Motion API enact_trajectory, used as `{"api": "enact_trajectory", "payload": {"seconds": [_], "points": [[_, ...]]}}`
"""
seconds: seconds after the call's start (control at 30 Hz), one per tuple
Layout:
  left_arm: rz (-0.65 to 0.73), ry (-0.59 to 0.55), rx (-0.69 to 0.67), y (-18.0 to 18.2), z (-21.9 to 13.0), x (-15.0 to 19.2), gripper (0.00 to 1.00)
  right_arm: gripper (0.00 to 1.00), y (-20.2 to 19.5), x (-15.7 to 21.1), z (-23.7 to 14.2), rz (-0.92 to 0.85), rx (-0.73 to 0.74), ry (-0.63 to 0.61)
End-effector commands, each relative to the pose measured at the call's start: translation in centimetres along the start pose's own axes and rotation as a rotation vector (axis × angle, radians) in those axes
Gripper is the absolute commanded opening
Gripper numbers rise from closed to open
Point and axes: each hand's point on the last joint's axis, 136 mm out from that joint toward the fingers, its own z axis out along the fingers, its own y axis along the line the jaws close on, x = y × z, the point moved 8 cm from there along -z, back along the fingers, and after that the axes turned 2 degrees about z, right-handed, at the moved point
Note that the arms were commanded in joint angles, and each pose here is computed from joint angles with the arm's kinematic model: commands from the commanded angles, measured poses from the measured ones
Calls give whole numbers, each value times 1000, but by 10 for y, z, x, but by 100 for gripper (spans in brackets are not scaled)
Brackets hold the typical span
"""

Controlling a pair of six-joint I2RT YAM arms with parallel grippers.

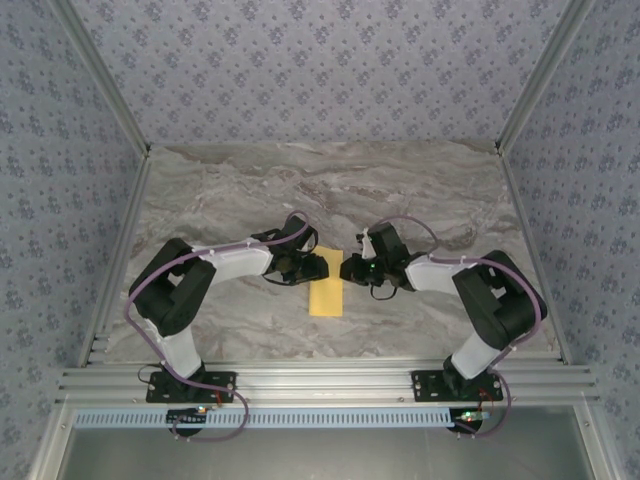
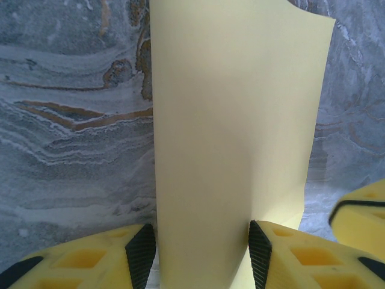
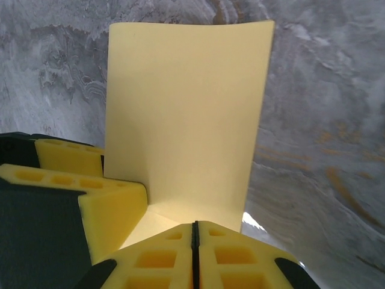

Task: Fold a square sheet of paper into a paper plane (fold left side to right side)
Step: Hold the square sheet of paper at the center of the table.

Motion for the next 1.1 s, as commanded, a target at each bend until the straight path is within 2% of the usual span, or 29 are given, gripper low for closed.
{"api": "enact_trajectory", "payload": {"seconds": [0.0,0.47,0.63,0.87,0.93,1.07], "points": [[-14,83,-106,21,26,21,50,10,9,-6,7,-6,-29,1],[-7,63,-74,13,17,16,50,10,-23,14,22,4,224,115],[18,20,-44,2,-5,9,54,10,-31,21,24,2,277,140],[42,-93,-7,-8,-53,2,60,10,-34,23,28,10,290,155],[51,-112,28,-12,-61,3,57,10,-34,23,28,10,291,156],[73,-91,189,-29,-63,3,41,10,-35,23,29,10,295,161]]}}
